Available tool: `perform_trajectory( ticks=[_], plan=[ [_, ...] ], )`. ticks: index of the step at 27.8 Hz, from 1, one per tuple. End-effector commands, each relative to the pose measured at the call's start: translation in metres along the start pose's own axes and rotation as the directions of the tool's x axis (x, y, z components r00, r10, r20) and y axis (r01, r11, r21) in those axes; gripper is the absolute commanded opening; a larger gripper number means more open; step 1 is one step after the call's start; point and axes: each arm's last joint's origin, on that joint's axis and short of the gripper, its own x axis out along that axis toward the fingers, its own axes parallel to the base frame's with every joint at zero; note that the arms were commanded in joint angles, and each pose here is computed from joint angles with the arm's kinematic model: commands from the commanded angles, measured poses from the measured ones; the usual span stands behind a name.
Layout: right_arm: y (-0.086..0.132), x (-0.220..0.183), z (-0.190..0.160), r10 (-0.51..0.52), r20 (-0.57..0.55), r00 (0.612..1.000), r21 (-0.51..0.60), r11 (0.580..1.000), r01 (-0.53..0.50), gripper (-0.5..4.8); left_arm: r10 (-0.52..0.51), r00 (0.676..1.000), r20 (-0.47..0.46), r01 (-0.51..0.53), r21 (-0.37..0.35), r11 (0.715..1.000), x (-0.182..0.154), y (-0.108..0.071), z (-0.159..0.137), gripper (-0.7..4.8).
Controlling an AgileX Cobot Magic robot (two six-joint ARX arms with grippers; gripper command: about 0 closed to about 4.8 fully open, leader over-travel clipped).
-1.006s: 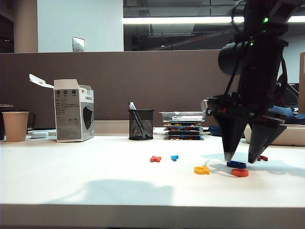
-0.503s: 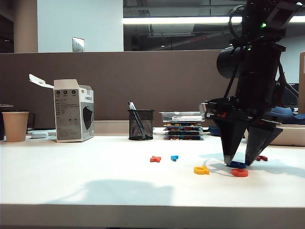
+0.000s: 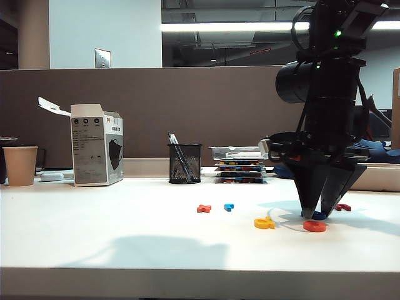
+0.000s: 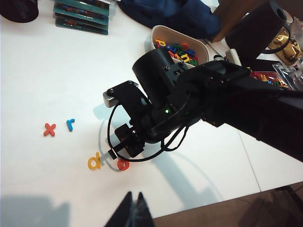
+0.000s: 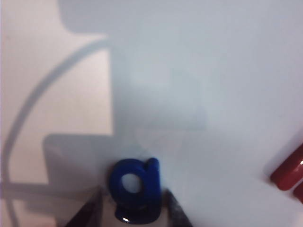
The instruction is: Select the appropriate letters from the row of letter magnets placed on the table to arrange into the word "dog".
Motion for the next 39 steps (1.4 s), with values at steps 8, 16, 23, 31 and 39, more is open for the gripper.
perform_trajectory(
  ticks=[8, 16, 23, 31, 39],
  plan=[
    [-0.002, 0.013, -0.01, -0.035, -0.11, 0.993, 0.041, 0.998, 0.04, 1.03, -0.003, 1.0, 0.008, 0.003, -0.005, 1.0, -0.001, 0.0, 0.001, -0.06],
    [-0.001, 0.01, -0.017, -0.021, -0.172, 0.985, 0.056, 0.998, 0.031, 1.04, -0.003, 1.0, 0.008, 0.003, -0.005, 1.0, -0.001, 0.0, 0.001, -0.06],
    [0.0, 0.012, -0.033, -0.017, -0.211, 0.977, 0.071, 0.997, 0.032, 1.04, -0.003, 1.0, 0.008, 0.003, -0.005, 1.0, -0.001, 0.0, 0.001, -0.06],
    [-0.006, 0.012, -0.044, -0.014, -0.195, 0.981, 0.204, 0.977, 0.054, 1.07, -0.004, 1.0, 0.007, 0.004, -0.004, 1.0, -0.001, 0.0, 0.001, -0.06],
    [-0.006, 0.011, -0.046, -0.01, -0.22, 0.975, 0.256, 0.964, 0.068, 1.08, -0.003, 1.0, 0.008, 0.003, -0.004, 1.0, -0.001, 0.0, 0.001, -0.06]
  ],
)
